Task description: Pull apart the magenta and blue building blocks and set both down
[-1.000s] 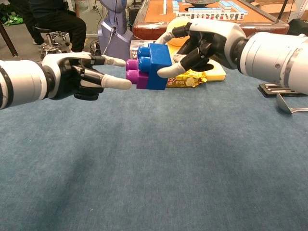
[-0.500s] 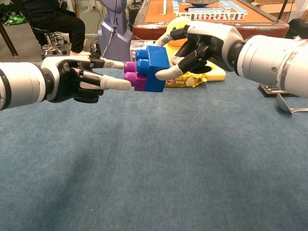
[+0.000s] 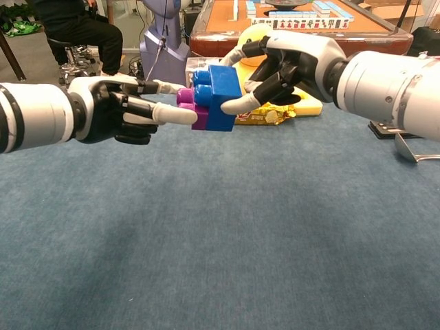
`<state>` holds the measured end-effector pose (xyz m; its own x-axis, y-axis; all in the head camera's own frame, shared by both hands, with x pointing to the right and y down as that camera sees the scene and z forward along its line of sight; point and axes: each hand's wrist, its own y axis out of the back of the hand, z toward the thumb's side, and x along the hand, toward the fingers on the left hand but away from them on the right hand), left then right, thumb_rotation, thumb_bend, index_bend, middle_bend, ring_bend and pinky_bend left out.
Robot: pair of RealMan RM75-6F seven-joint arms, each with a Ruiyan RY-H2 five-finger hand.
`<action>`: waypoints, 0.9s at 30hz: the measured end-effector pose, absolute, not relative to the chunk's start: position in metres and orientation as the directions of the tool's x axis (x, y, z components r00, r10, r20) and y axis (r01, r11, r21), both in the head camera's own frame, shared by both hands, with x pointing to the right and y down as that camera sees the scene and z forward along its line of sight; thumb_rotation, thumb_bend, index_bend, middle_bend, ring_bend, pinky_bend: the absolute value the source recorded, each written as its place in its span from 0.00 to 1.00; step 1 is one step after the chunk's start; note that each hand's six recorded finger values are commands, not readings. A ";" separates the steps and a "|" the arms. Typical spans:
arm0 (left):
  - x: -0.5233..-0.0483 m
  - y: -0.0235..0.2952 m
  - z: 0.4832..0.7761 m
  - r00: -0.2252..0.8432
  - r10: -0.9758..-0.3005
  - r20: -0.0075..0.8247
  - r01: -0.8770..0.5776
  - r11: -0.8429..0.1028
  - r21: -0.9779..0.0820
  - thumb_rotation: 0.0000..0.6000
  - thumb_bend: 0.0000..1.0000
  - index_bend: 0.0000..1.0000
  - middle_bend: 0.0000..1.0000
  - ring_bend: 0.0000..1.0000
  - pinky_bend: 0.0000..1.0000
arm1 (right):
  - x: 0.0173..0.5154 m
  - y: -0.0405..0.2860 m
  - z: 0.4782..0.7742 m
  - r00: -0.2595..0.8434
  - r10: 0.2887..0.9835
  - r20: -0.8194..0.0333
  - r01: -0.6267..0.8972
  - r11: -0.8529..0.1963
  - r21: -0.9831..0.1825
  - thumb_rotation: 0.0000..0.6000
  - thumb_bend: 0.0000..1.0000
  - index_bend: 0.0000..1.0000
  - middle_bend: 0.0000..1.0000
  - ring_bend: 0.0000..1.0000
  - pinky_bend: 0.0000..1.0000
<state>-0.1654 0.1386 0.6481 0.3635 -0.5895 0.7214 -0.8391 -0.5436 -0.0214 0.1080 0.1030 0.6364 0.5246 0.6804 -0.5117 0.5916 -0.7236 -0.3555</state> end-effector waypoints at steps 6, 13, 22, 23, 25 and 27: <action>-0.163 0.140 0.649 0.362 -0.589 0.723 -0.834 -0.551 -0.032 1.00 0.00 0.12 1.00 0.99 1.00 | 0.107 0.103 0.638 0.524 0.679 -0.513 0.594 -0.724 -0.352 1.00 0.30 0.53 1.00 1.00 1.00; -0.164 0.139 0.651 0.347 -0.600 0.721 -0.835 -0.548 -0.054 1.00 0.00 0.15 1.00 0.99 1.00 | 0.106 0.103 0.637 0.527 0.681 -0.508 0.597 -0.722 -0.350 1.00 0.30 0.54 1.00 1.00 1.00; -0.164 0.138 0.651 0.326 -0.622 0.712 -0.837 -0.539 -0.088 1.00 0.00 0.22 1.00 1.00 1.00 | 0.105 0.104 0.637 0.531 0.679 -0.507 0.596 -0.725 -0.346 1.00 0.30 0.54 1.00 1.00 1.00; -0.164 0.138 0.651 0.325 -0.623 0.712 -0.837 -0.540 -0.090 1.00 0.00 0.23 1.00 1.00 1.00 | 0.105 0.104 0.637 0.531 0.679 -0.507 0.596 -0.725 -0.345 1.00 0.30 0.54 1.00 1.00 1.00; -0.163 0.138 0.651 0.324 -0.624 0.711 -0.835 -0.542 -0.095 1.00 0.00 0.24 1.00 1.00 1.00 | 0.104 0.104 0.637 0.532 0.679 -0.506 0.597 -0.724 -0.345 1.00 0.30 0.54 1.00 1.00 1.00; -0.163 0.139 0.651 0.323 -0.625 0.710 -0.833 -0.544 -0.101 1.00 0.00 0.25 1.00 1.00 1.00 | 0.104 0.104 0.636 0.532 0.679 -0.506 0.598 -0.724 -0.344 1.00 0.30 0.54 1.00 1.00 1.00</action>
